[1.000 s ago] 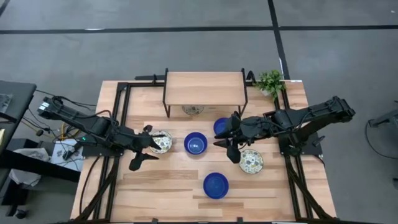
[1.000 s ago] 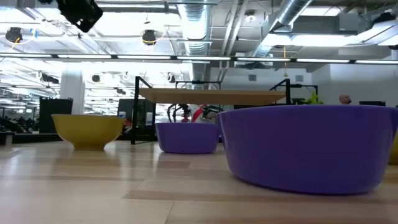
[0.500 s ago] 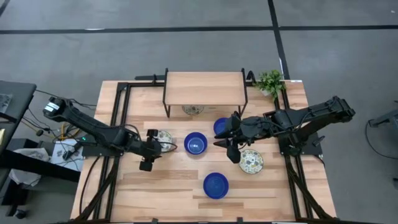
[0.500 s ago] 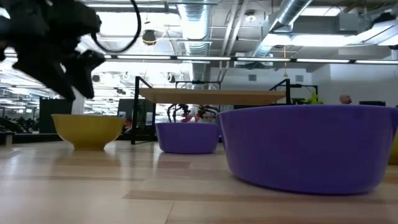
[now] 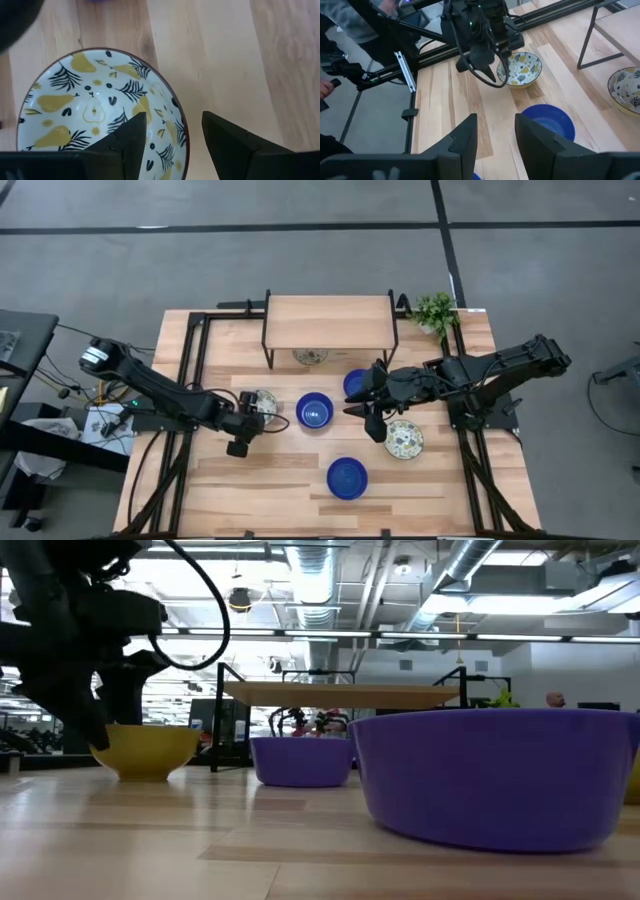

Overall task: Pick & Place Mini bowls
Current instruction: Put the bottom left white bowl on the shelf

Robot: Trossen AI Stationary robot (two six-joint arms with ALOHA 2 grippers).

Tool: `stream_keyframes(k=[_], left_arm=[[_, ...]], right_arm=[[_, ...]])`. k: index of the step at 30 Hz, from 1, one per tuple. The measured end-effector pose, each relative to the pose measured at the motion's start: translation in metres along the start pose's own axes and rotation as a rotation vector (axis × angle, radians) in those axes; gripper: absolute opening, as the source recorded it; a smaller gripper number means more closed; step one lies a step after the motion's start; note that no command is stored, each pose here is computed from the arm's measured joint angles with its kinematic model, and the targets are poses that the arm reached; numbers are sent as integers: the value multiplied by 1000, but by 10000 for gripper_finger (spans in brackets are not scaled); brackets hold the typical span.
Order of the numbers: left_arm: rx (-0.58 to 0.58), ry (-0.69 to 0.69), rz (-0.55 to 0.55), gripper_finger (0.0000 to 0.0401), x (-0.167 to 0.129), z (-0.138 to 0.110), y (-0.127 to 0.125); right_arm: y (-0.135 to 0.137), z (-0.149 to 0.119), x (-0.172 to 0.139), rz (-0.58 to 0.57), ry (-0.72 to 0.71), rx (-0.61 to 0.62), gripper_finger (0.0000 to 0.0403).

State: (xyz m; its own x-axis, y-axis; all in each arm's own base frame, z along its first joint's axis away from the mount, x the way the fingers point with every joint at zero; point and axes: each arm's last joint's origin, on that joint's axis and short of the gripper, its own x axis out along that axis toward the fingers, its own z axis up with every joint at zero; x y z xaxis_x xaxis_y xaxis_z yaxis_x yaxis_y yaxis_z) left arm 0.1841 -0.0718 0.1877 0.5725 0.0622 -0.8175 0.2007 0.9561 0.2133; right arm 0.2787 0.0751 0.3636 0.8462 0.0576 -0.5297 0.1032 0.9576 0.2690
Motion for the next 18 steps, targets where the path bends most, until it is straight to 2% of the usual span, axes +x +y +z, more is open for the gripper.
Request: stream_keyframes(k=[5,9,13,18], left_arm=[[4,15,1,190,3,0,-1],[6,21,3,170,4,-1,-1],[6,20,25,125,4,-1,-1],[6,19,31,46,4,0,0]], right_arm=[[0,0,0,0,0,0,120],[0,0,0,0,0,0,120],[0,0,0,0,0,0,120],[0,0,0,0,0,0,120]])
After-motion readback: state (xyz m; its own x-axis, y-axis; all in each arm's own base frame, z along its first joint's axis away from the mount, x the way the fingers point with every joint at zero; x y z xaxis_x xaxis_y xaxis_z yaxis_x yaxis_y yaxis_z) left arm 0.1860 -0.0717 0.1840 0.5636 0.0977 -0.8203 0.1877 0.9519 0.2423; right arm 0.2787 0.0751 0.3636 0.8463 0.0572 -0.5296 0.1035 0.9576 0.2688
